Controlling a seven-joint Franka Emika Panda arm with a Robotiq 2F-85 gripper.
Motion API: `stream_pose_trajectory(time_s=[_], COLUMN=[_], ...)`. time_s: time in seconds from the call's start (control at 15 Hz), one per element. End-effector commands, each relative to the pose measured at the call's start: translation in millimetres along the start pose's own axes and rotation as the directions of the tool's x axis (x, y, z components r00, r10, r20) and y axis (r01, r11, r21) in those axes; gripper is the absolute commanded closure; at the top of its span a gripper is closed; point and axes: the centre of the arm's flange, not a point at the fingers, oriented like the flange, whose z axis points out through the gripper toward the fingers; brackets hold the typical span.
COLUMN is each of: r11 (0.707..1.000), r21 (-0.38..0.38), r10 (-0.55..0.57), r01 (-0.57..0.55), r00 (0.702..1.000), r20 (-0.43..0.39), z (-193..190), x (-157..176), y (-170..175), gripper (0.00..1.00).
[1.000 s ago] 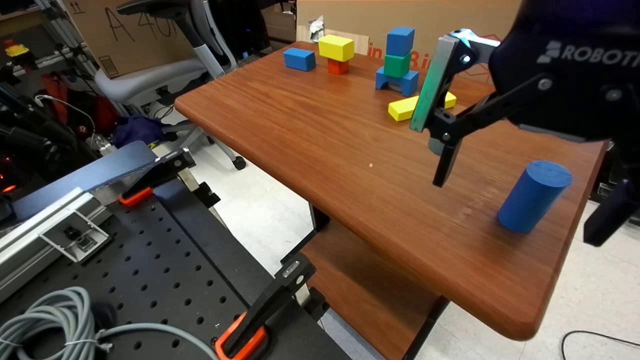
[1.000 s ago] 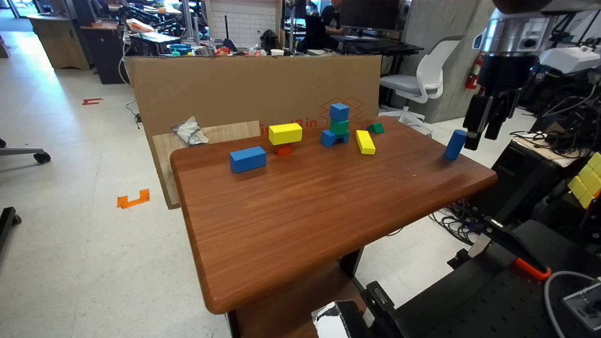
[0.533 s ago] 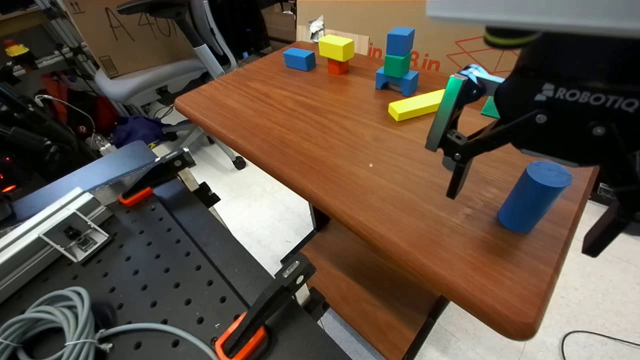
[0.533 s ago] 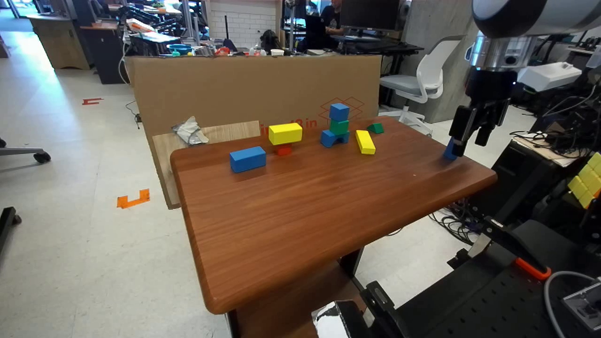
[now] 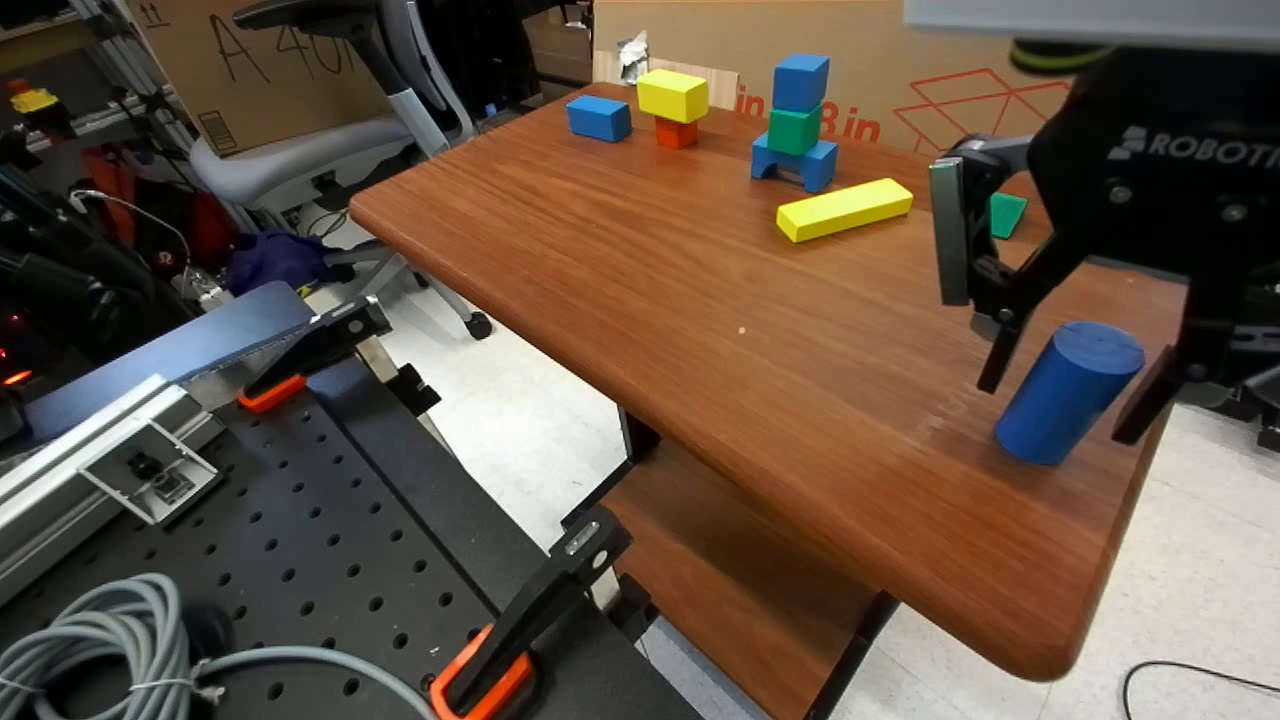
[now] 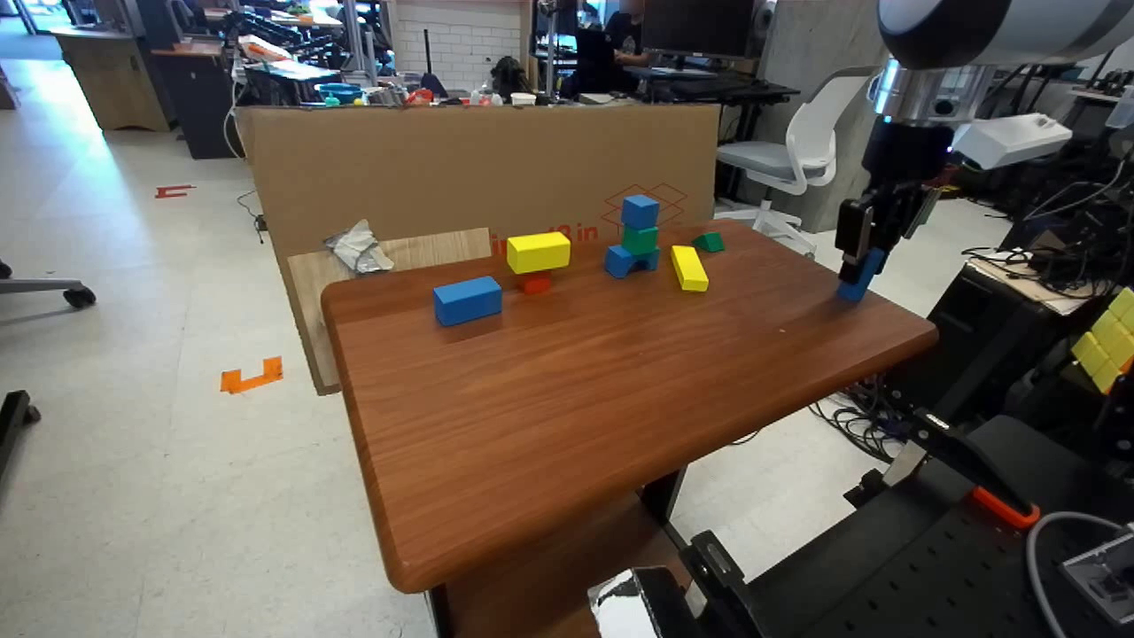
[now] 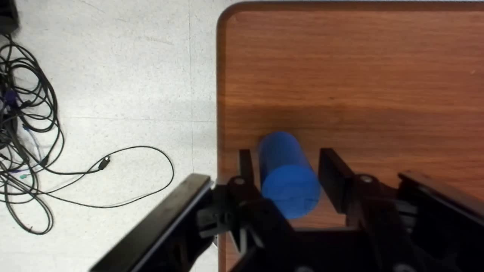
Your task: Pick up the blue cylindrical block from the table and move it to the left.
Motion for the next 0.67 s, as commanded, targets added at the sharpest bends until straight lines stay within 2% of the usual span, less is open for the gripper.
stream_pose_trajectory(time_s=[0.0,0.13,0.4,0.6], r11=[0.999,0.998,0.993,0.995], r21=[0.036,0.064,0.112,0.091], r10=[-0.004,-0.006,0.037,0.044], r01=[0.006,0.011,-0.026,-0.035], r00=[0.998,0.997,0.995,0.995], r20=[-0.06,-0.077,-0.095,-0.091], z=[-14,-29,-65,-80], x=[5,4,13,20], y=[-2,-9,-19,-34], gripper=[0.82,0.92,0.92,0.92])
